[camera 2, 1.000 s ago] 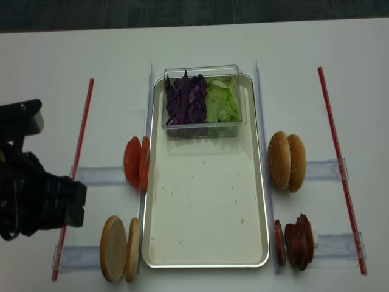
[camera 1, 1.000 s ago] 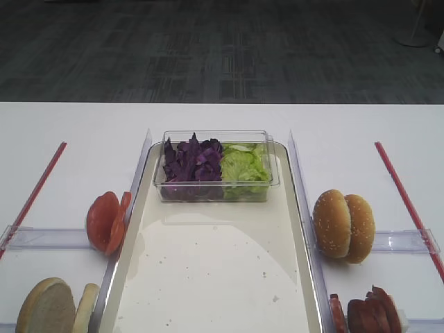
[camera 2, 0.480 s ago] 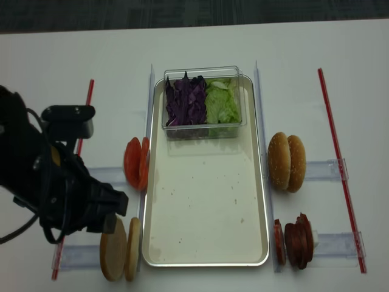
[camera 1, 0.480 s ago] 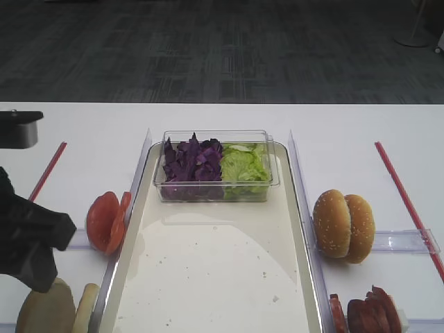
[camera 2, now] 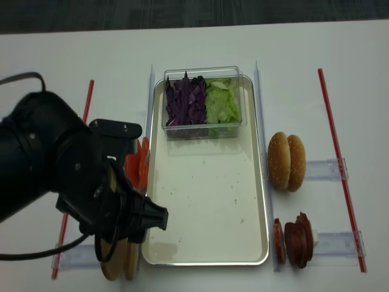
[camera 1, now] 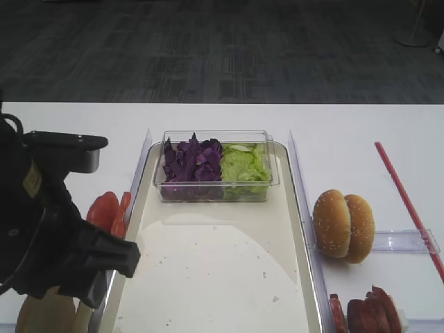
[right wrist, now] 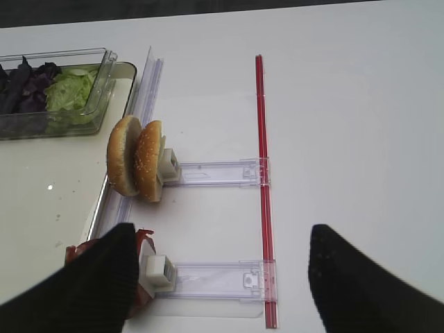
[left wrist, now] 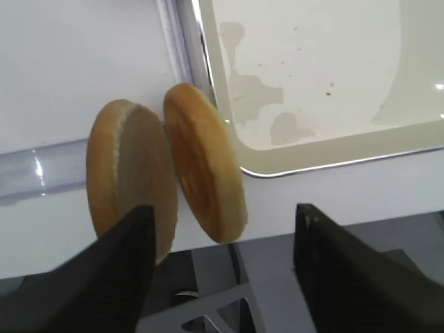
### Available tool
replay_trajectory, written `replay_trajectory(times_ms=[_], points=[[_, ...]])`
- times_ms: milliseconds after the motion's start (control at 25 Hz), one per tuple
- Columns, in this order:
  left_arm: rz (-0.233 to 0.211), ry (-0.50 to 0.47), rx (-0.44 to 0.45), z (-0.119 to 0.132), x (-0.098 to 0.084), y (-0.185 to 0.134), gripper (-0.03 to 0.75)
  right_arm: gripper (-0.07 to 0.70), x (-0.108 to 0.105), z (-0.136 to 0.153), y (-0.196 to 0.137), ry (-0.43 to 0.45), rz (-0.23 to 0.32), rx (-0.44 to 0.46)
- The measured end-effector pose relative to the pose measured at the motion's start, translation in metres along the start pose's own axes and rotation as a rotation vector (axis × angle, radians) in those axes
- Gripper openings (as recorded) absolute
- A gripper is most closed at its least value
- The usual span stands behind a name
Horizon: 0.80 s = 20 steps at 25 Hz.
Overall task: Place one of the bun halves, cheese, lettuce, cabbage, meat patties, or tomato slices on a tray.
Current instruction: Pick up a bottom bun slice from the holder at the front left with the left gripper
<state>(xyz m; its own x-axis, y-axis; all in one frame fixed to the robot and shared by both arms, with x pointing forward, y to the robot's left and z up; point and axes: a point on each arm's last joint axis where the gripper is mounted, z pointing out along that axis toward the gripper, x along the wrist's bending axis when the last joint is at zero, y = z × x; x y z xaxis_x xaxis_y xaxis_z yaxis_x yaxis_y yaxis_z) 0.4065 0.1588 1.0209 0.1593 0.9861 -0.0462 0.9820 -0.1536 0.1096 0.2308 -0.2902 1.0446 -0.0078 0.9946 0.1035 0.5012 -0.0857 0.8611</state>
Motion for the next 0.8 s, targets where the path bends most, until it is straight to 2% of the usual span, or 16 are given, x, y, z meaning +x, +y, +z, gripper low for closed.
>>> replay_trajectory(times_ms=[240, 560, 800], points=[[-0.015, 0.043, -0.004, 0.011, -0.013, 0.000, 0.410, 0.536, 0.000, 0.000, 0.000, 0.000, 0.000, 0.000], [-0.070, 0.141, 0.040, 0.035, -0.018, 0.006, 0.380, 0.536, 0.000, 0.000, 0.000, 0.000, 0.000, 0.000], [-0.080, 0.135, 0.026, 0.038, -0.021, 0.008, 0.367, 0.536, 0.000, 0.000, 0.000, 0.000, 0.000, 0.000]])
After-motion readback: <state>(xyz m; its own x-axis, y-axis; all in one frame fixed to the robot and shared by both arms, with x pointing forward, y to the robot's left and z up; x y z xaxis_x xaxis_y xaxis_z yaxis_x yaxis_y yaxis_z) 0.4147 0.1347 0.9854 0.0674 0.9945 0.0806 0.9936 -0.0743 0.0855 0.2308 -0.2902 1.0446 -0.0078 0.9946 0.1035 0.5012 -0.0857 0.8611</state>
